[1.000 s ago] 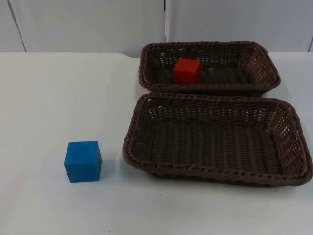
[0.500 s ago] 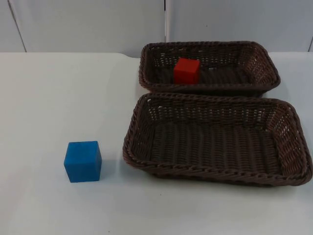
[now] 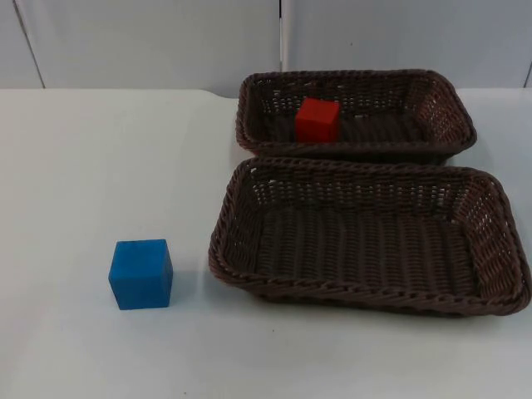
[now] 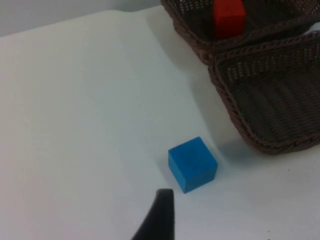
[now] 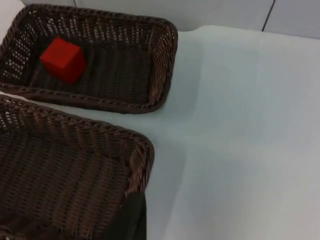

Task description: Pick up one cube with the left hand and place it into the upper basket. Pick up one cube with the right hand and place it into the lower basket.

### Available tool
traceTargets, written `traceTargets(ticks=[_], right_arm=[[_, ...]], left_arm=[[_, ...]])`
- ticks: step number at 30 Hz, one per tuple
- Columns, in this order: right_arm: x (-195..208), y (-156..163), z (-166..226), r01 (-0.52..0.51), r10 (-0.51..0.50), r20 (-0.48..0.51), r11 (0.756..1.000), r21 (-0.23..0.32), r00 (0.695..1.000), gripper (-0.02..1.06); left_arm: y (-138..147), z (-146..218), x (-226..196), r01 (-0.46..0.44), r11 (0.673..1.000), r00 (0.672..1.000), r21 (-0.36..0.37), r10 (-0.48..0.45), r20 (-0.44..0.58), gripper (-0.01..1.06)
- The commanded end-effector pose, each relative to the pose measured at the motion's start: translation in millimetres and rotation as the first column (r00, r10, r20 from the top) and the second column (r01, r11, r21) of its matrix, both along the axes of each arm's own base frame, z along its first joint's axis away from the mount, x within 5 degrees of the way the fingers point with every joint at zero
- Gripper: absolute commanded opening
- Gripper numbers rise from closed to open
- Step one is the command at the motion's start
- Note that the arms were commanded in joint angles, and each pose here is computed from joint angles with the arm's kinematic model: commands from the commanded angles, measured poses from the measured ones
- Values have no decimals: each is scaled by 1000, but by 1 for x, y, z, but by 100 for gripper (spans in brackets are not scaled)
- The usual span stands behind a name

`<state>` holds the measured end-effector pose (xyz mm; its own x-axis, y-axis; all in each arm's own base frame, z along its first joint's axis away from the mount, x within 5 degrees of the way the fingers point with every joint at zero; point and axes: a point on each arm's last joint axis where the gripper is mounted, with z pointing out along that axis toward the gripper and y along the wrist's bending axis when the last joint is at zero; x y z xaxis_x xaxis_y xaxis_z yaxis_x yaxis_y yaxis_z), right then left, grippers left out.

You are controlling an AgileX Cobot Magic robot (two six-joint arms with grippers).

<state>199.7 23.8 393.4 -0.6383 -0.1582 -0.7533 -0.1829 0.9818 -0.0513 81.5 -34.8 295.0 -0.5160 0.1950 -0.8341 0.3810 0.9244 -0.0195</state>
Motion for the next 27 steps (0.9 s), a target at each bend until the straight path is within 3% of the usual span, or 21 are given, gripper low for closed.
traceTargets(ticks=[1, 7, 15, 23, 25, 27], right_arm=[[13, 0, 3, -8, 8, -3, 1000, -17, 1000, 105], [60, 5, 7, -24, 23, -34, 999, -34, 999, 105], [94, 10, 5, -61, 58, -52, 996, -58, 997, 105], [110, 27, -4, -164, 163, -125, 986, -2, 979, 105], [112, 32, -7, -186, 183, -133, 982, -9, 974, 105], [112, 50, -11, -252, 242, -147, 966, -53, 959, 105]], left_arm=[[1, 0, 0, -5, 1000, 1000, 2, 5, 10, 83], [1, 0, 0, -6, 1000, 1000, 8, 6, 12, 83], [2, 0, 0, -7, 1000, 1000, 19, 7, 17, 83], [2, 0, 0, -8, 1000, 1000, 21, 7, 18, 83], [2, 0, 0, -8, 1000, 1000, 21, 7, 18, 83], [2, 0, 0, -8, 1000, 1000, 21, 7, 18, 83]])
